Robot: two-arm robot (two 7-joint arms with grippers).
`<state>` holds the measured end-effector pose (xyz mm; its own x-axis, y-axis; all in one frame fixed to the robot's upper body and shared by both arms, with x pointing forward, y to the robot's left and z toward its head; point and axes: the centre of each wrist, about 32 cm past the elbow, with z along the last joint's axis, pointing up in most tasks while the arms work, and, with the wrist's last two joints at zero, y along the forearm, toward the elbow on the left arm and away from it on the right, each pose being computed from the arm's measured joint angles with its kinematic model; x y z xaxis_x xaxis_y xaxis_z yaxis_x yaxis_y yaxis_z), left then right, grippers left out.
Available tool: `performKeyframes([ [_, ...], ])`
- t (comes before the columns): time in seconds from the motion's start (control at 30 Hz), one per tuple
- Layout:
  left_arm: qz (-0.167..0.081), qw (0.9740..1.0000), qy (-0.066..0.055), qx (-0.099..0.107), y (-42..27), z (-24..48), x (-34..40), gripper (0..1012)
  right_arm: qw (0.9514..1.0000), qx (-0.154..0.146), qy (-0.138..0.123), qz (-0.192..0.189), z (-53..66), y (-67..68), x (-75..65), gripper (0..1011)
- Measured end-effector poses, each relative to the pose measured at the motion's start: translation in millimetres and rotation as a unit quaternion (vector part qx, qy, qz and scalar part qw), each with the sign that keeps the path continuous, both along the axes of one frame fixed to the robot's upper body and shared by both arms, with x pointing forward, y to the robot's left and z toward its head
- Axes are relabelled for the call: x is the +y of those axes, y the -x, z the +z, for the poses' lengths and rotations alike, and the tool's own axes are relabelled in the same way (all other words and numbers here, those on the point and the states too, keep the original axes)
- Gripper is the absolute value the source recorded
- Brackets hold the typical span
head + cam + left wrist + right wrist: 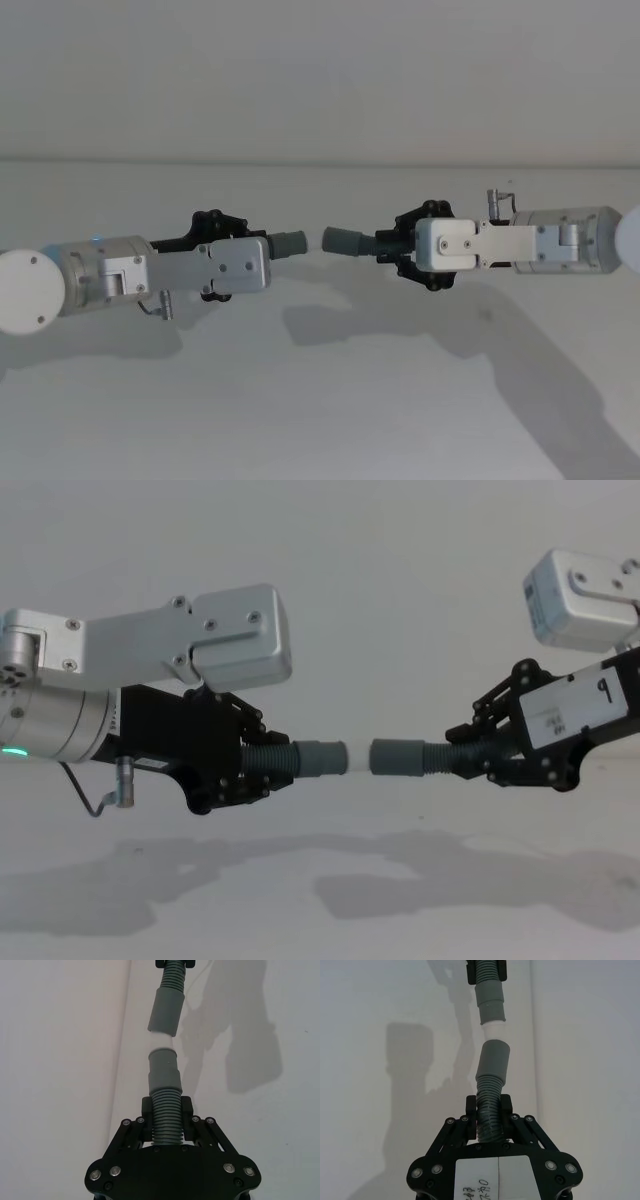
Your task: Use both hands to pick up one end of the pipe from the table, align the ends, and insert them.
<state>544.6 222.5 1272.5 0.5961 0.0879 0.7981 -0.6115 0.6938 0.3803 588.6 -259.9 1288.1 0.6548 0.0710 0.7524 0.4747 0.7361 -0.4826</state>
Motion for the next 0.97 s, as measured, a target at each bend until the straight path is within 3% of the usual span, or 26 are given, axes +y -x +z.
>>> performKeyframes([
  [0.97,0.0,1.0,0.0,0.0,0.0,0.0,0.0,319,0.9999,-0.011,-0.007,-0.002,0.4,-1.6,2.2,267],
])
